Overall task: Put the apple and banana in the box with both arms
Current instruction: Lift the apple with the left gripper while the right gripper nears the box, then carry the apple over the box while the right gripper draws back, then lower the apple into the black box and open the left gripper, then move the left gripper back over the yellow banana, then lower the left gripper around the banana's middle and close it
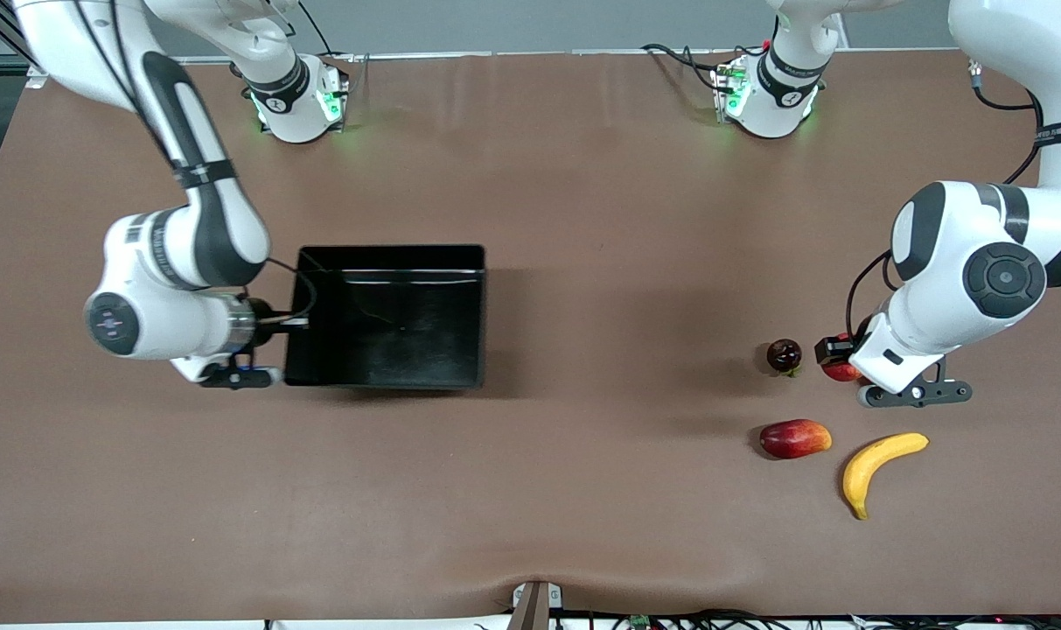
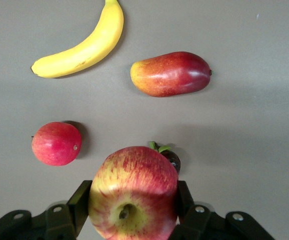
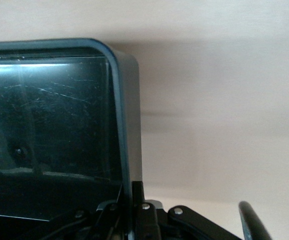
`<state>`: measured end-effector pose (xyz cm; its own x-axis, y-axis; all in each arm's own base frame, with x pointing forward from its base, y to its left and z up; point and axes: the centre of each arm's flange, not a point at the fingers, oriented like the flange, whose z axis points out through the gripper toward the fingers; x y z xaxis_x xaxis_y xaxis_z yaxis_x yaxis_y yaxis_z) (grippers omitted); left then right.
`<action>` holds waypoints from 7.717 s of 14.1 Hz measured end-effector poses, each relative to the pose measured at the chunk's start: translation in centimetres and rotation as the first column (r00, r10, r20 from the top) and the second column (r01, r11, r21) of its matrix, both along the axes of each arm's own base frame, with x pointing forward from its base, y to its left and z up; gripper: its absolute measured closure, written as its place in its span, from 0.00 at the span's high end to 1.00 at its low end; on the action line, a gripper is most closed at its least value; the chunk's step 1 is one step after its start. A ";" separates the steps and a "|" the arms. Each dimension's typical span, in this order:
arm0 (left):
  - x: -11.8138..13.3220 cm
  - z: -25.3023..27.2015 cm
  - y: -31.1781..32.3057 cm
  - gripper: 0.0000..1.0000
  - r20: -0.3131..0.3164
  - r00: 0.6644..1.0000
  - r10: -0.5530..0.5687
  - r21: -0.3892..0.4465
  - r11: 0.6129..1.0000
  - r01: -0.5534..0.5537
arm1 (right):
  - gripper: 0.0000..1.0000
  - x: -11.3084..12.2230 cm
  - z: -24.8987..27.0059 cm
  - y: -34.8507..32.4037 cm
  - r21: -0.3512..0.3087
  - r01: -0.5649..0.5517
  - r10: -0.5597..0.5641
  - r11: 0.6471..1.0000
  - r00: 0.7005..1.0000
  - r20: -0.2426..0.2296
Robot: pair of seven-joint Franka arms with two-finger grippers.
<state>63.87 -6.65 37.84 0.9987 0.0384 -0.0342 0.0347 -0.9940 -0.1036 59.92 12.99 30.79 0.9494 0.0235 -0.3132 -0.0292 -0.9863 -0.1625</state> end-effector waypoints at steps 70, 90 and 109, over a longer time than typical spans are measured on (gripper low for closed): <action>-14.9 -9.2 -36.2 1.00 -0.048 0.995 0.084 0.050 0.995 -0.082 | 1.00 -5.5 35.9 -12.3 -0.137 0.121 -0.091 0.983 0.974 0.209; 5.1 -3.1 3.5 1.00 -0.041 0.924 -0.381 -0.080 0.923 0.377 | 1.00 -6.5 36.1 -14.8 -0.149 0.041 -0.002 0.988 0.967 0.254; 8.6 -17.9 13.5 1.00 0.123 0.459 -0.880 0.067 0.469 0.881 | 1.00 -6.5 36.1 -13.9 -0.148 0.022 0.017 0.989 0.967 0.255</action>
<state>72.49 6.89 19.90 0.4961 -0.8634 0.0917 -0.8475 -0.5044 -0.1652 53.44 -0.92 66.93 0.9981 -0.0075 -0.0610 -0.0085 -0.9998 -0.0165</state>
